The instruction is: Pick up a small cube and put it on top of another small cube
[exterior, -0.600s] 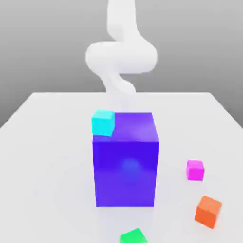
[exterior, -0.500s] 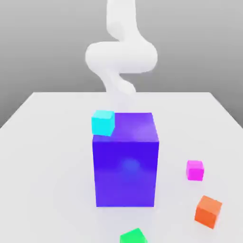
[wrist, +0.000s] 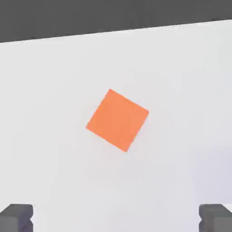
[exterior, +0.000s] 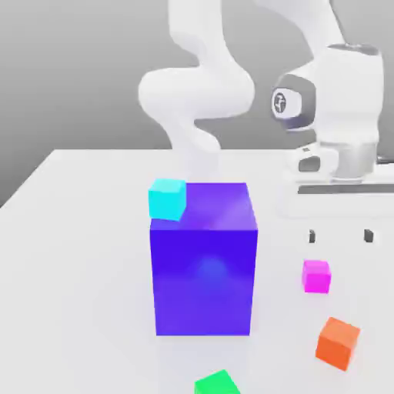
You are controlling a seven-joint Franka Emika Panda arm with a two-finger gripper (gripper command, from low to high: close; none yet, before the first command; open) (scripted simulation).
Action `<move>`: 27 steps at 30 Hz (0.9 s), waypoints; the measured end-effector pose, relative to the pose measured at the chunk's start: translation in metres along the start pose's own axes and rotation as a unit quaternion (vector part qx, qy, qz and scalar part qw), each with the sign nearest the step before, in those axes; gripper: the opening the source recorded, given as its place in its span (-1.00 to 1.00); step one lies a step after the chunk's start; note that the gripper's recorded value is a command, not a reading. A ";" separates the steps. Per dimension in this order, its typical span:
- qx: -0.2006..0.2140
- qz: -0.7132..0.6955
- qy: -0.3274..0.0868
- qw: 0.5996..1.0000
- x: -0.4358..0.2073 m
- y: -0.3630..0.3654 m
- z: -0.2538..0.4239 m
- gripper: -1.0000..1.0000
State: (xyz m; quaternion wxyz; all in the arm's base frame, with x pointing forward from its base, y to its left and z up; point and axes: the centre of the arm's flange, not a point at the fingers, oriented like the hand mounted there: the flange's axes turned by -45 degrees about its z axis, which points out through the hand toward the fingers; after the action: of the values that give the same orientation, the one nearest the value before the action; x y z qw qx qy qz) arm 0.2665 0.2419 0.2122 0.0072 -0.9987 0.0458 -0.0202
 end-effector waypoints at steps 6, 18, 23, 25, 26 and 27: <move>-0.004 0.006 -0.019 1.000 -0.022 -0.003 0.046 0.00; -0.006 0.005 -0.020 1.000 -0.025 0.002 0.086 -1.00; -0.003 0.007 -0.019 1.000 -0.023 -0.002 0.062 -1.00; -0.003 0.007 -0.019 1.000 -0.022 -0.003 0.050 -1.00; -0.004 0.007 -0.019 1.000 -0.022 -0.003 0.044 -1.00; -0.004 0.006 -0.019 1.000 -0.022 -0.002 0.038 -1.00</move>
State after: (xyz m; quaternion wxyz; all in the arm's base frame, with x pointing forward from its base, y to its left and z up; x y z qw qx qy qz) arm 0.2466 0.2466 0.1734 0.0040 -0.9986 0.0521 -0.0011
